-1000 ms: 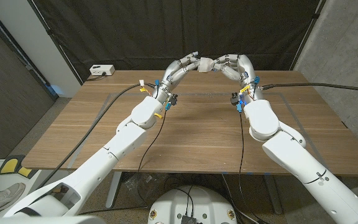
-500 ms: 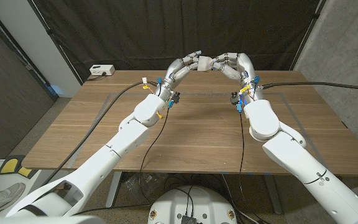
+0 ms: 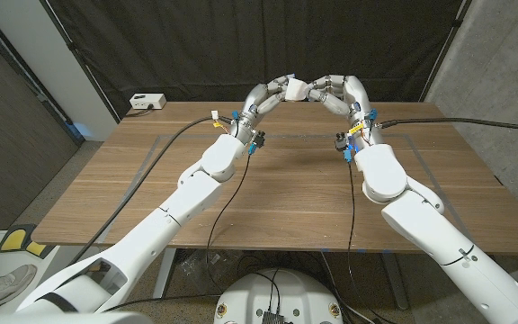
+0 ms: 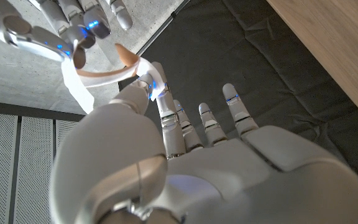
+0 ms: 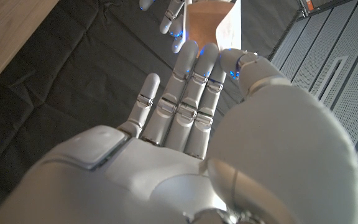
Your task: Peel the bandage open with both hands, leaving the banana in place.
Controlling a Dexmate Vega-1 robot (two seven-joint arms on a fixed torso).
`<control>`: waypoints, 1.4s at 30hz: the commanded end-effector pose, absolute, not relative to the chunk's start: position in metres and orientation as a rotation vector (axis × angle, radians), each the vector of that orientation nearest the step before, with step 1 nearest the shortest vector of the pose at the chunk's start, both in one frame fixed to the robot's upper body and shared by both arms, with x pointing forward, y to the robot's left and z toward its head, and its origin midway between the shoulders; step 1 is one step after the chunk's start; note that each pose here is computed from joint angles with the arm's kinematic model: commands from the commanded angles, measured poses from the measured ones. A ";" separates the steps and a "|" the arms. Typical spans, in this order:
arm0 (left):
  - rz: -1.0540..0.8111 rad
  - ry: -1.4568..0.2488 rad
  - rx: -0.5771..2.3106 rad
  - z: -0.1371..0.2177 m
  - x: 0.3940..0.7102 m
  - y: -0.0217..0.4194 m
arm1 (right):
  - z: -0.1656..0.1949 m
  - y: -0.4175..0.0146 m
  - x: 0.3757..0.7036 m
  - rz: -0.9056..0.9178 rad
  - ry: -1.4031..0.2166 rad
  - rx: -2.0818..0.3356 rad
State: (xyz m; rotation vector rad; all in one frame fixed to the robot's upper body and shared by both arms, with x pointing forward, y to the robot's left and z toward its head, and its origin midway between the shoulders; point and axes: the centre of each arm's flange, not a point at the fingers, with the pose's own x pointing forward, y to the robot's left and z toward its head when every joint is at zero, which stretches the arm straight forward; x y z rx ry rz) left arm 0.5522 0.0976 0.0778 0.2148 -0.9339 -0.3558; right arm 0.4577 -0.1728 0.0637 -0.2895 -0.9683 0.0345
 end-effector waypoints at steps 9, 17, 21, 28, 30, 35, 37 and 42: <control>-0.273 -0.906 0.212 0.076 0.556 0.107 | 0.065 -0.181 0.466 0.062 -0.963 -0.238; -0.216 -0.892 0.202 0.071 0.556 0.125 | 0.064 -0.186 0.469 0.058 -0.946 -0.221; -0.184 -0.890 0.200 0.069 0.555 0.135 | 0.065 -0.187 0.470 0.050 -0.941 -0.222; -0.127 -0.892 0.183 0.066 0.551 0.153 | 0.066 -0.184 0.471 0.053 -0.935 -0.229; -0.108 -0.894 0.182 0.065 0.549 0.159 | 0.066 -0.183 0.471 0.054 -0.935 -0.236; -0.041 -0.895 0.157 0.060 0.544 0.182 | 0.067 -0.178 0.471 0.052 -0.935 -0.239; -0.017 -0.898 0.155 0.058 0.543 0.187 | 0.067 -0.177 0.471 0.050 -0.934 -0.238; 0.108 -0.919 0.158 0.052 0.535 0.213 | 0.067 -0.171 0.470 0.047 -0.928 -0.245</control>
